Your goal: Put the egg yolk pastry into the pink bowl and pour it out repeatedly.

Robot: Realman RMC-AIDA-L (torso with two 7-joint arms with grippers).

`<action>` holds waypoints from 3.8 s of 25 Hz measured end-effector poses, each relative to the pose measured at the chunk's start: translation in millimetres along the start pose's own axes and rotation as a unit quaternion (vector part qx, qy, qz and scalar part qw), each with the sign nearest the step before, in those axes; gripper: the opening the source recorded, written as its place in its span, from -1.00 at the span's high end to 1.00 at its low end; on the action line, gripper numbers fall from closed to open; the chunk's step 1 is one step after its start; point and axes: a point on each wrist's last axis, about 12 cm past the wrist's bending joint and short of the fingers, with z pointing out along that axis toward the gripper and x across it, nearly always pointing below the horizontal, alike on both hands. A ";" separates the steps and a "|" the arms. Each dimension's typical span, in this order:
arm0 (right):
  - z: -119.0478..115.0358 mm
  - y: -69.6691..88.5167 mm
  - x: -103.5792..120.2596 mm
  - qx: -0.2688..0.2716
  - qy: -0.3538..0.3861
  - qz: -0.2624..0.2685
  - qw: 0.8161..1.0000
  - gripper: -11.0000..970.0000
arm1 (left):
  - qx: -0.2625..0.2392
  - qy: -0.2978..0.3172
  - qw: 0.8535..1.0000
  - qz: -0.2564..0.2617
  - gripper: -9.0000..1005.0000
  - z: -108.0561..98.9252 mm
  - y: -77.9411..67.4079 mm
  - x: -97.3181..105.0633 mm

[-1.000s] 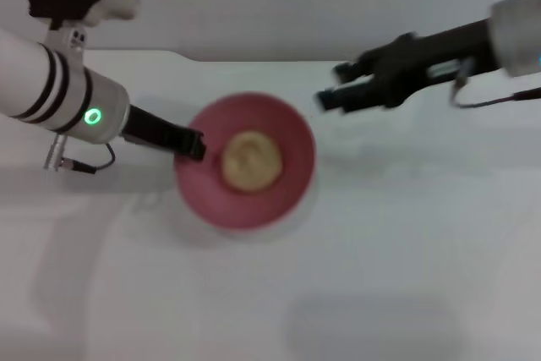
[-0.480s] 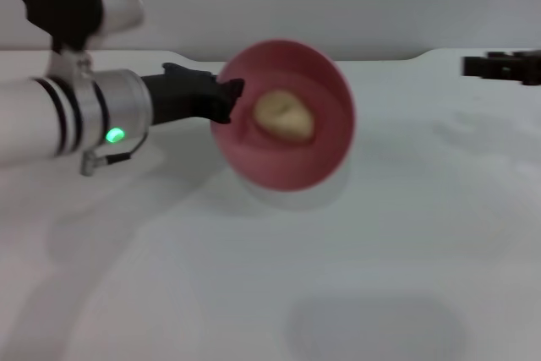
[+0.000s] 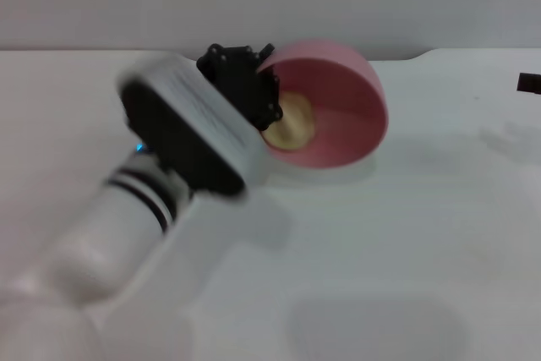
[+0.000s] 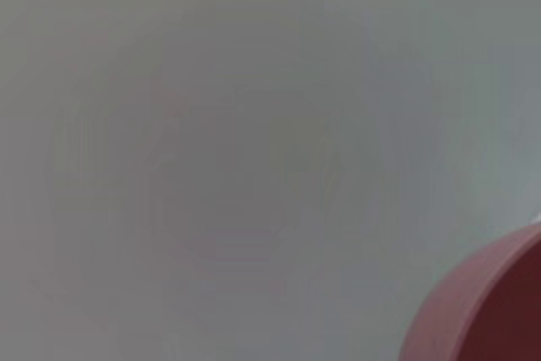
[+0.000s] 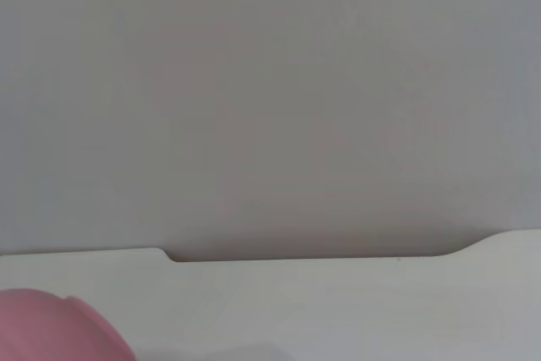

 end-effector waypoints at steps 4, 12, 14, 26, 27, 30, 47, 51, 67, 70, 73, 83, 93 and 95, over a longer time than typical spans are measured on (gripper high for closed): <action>1.7 -0.8 3.1 -0.003 0.003 0.007 1.000 -0.13 | -0.056 -0.073 0.980 0.175 0.99 -11.5 -32.4 -0.1; 3.5 0.0 2.4 -0.007 0.004 0.006 1.000 -0.12 | -0.069 -0.117 0.944 0.300 0.99 -18.2 -48.1 6.7; 3.9 0.3 2.2 -0.007 0.004 0.006 1.000 -0.12 | -0.070 -0.115 0.944 0.301 0.99 -17.9 -47.2 7.8; 15.1 7.1 2.8 -0.023 0.024 -0.005 0.999 -0.10 | -0.103 0.004 0.995 0.012 0.98 4.4 16.9 1.5; 18.1 9.7 2.6 -0.028 0.031 -0.014 0.999 -0.10 | -0.080 0.025 0.996 -0.035 0.98 7.8 31.8 4.3; 28.2 17.6 3.3 -0.044 0.055 -0.050 0.996 -0.10 | -0.021 0.054 0.987 -0.148 0.98 10.4 70.5 15.2; 117.7 79.5 26.4 -0.154 0.185 -0.210 0.948 -0.08 | 0.183 0.289 0.776 -0.529 0.99 -83.2 178.8 74.1; 135.8 94.4 34.3 -0.164 0.215 -0.238 0.933 -0.07 | 0.163 0.358 0.772 -0.500 0.99 -101.1 175.9 71.8; 173.3 120.8 66.0 -0.158 0.250 -0.286 0.911 -0.05 | 0.178 0.406 0.771 -0.457 0.98 -92.1 164.8 57.0; 175.3 121.1 67.3 -0.153 0.248 -0.287 0.912 -0.05 | 0.185 0.407 0.773 -0.451 0.99 -87.9 162.9 54.1; 174.9 119.6 66.5 -0.150 0.248 -0.285 0.914 -0.04 | 0.192 0.408 0.775 -0.444 0.99 -83.9 161.2 50.9; 161.5 106.0 54.0 -0.145 0.213 -0.247 0.934 0.18 | 0.209 0.409 0.775 -0.434 0.98 -70.2 155.7 46.8; 105.1 94.6 13.6 -0.165 0.121 -0.244 0.948 0.44 | 0.263 0.428 0.769 -0.396 0.98 -29.8 127.3 40.0; 92.3 101.4 2.7 -0.185 0.103 -0.256 0.943 0.47 | 0.280 0.434 0.769 -0.378 0.98 -17.7 118.0 33.8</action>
